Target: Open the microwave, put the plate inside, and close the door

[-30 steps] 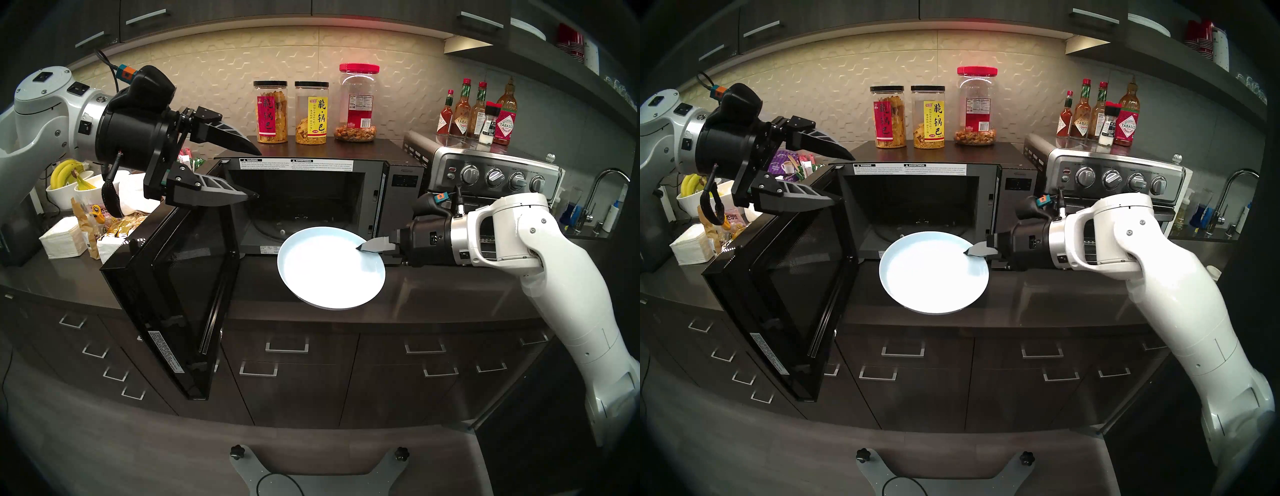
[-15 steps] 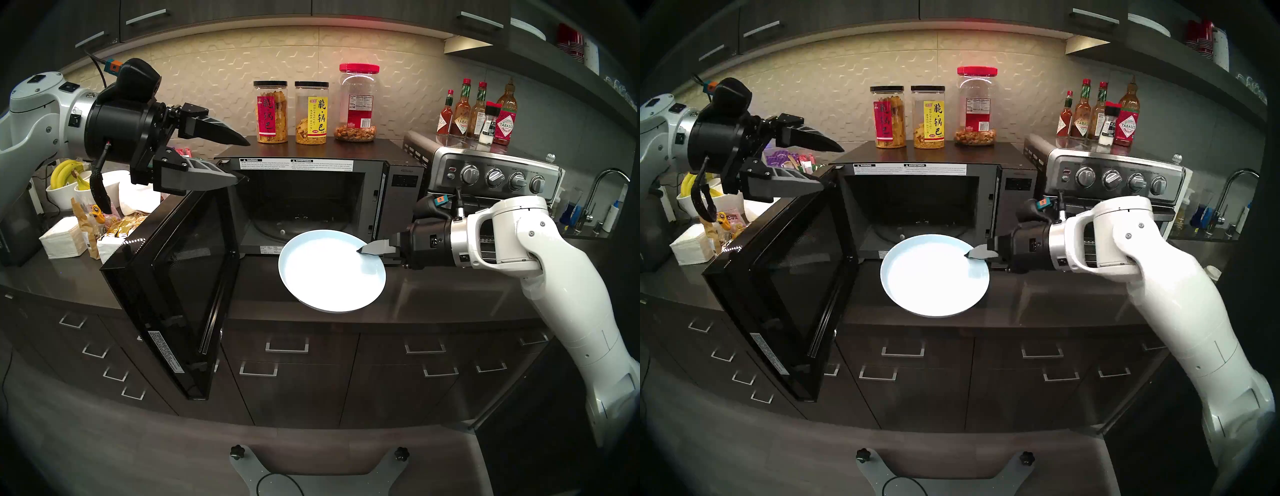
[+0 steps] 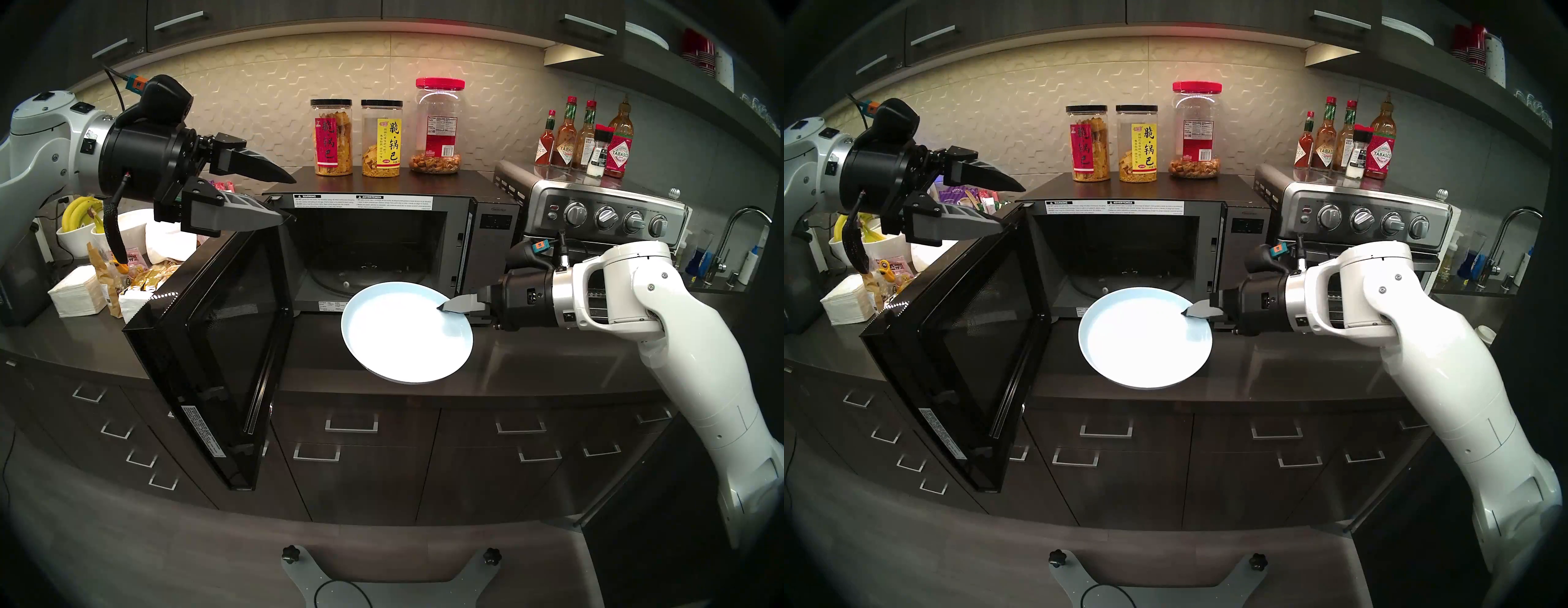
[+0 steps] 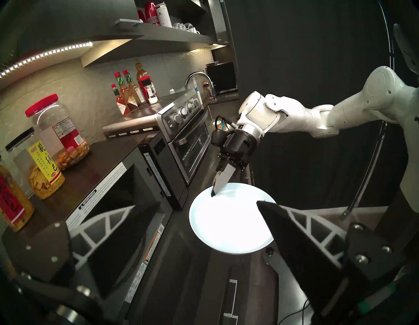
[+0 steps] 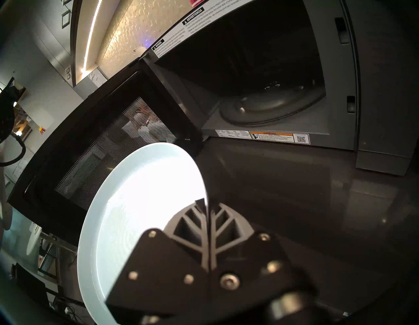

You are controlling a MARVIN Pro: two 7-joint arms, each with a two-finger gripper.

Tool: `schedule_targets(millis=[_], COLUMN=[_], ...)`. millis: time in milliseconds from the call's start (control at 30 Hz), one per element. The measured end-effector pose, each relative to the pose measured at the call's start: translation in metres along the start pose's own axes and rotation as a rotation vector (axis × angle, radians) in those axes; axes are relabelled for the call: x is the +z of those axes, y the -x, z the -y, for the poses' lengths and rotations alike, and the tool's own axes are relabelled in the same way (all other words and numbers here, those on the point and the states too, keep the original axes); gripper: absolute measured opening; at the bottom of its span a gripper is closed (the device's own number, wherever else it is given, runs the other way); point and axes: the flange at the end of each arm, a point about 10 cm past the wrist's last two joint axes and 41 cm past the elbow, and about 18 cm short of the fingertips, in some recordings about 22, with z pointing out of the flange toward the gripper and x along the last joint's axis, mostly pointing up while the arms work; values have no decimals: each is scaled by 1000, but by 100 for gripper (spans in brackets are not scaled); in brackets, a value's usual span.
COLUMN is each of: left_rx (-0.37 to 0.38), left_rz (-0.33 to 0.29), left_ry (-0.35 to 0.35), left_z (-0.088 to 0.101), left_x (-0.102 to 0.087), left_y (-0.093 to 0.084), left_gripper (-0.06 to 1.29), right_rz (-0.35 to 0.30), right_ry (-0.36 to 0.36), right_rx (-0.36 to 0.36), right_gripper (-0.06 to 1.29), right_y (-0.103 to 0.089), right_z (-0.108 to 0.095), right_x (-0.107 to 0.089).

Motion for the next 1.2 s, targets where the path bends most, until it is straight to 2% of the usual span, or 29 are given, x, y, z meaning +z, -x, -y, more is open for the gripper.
schedule_targets(millis=[467,1200], left_rx=[-51,-52], left_rz=[53,51], left_ry=[-84,-67], left_z=[11,8], left_x=[-9,-10], left_y=[3,1], left_gripper=[119,119], right_rz=[-3,-7], right_ry=[-2,-1], right_rx=[5,9], right_gripper=[-3,-3], right_y=[-1,-1], right_z=[-2,-3], right_x=[-1,-1])
